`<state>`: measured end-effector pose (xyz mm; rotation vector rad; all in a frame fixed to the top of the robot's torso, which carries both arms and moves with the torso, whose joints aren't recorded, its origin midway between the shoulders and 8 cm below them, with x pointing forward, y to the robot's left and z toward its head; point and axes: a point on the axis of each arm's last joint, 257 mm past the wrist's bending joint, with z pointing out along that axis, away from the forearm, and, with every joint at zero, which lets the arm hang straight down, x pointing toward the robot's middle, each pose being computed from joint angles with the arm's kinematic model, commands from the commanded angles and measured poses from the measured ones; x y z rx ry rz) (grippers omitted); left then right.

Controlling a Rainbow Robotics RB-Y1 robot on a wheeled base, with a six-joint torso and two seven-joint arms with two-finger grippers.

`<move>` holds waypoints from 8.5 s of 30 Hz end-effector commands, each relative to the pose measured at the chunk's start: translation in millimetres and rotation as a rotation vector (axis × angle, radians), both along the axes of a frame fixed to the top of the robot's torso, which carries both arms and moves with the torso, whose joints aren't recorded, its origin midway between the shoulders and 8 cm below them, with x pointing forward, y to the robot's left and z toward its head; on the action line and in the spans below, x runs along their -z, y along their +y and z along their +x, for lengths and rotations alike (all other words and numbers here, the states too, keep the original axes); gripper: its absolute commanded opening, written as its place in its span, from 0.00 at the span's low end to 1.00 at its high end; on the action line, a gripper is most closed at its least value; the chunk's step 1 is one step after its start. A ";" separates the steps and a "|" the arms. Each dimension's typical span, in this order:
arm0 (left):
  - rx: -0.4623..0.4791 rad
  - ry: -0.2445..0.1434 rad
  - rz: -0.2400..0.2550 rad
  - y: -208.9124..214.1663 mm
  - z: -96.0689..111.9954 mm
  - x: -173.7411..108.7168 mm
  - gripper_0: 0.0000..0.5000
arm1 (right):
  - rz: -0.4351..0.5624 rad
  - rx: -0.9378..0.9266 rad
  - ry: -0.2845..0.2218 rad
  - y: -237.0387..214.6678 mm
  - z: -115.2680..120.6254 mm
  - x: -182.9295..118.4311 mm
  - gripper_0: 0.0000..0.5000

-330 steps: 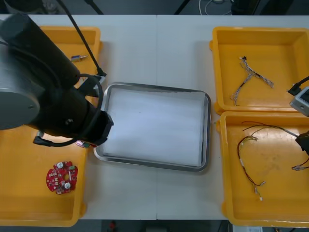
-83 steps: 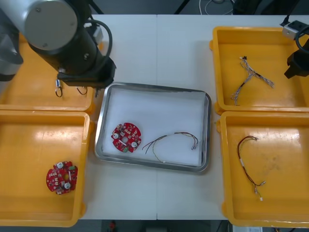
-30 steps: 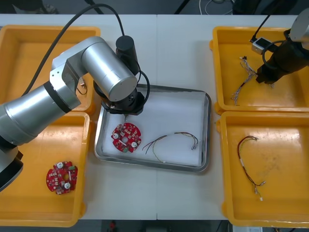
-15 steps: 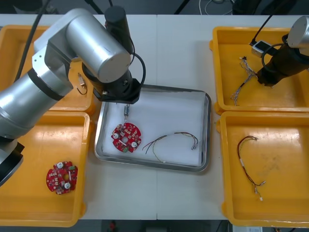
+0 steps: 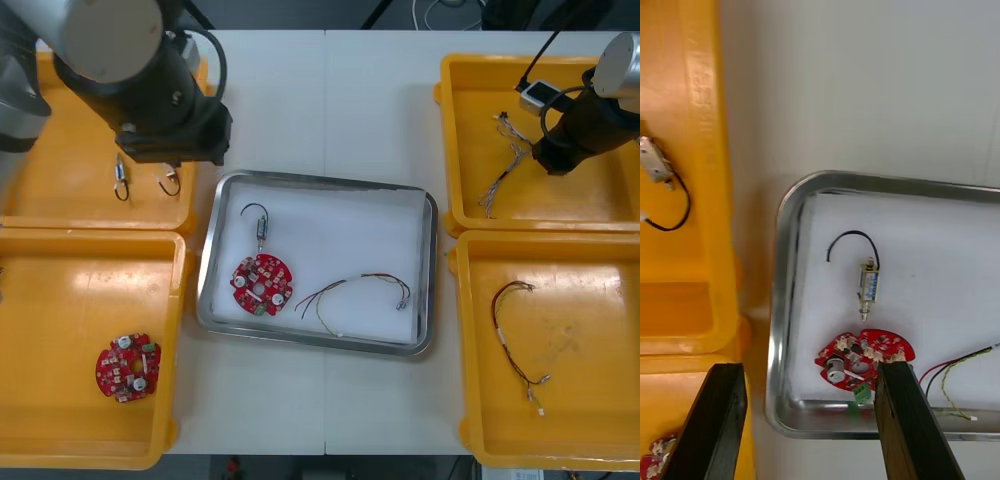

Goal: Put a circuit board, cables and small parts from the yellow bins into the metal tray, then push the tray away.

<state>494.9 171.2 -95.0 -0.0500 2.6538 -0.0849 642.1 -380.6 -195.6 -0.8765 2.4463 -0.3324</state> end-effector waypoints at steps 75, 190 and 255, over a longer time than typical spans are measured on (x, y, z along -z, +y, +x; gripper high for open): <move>-0.116 -0.082 0.067 179.2 102.6 121.8 1.00 | -0.231 -0.687 0.064 312.9 -172.2 -24.6 0.00; 0.276 -0.022 0.050 -125.4 20.8 116.1 0.00 | 0.382 0.623 -0.039 -19.0 -277.0 -40.1 1.00; 0.077 -0.056 0.085 161.3 -68.1 13.6 1.00 | 0.183 -0.128 0.119 205.2 -291.4 -28.9 1.00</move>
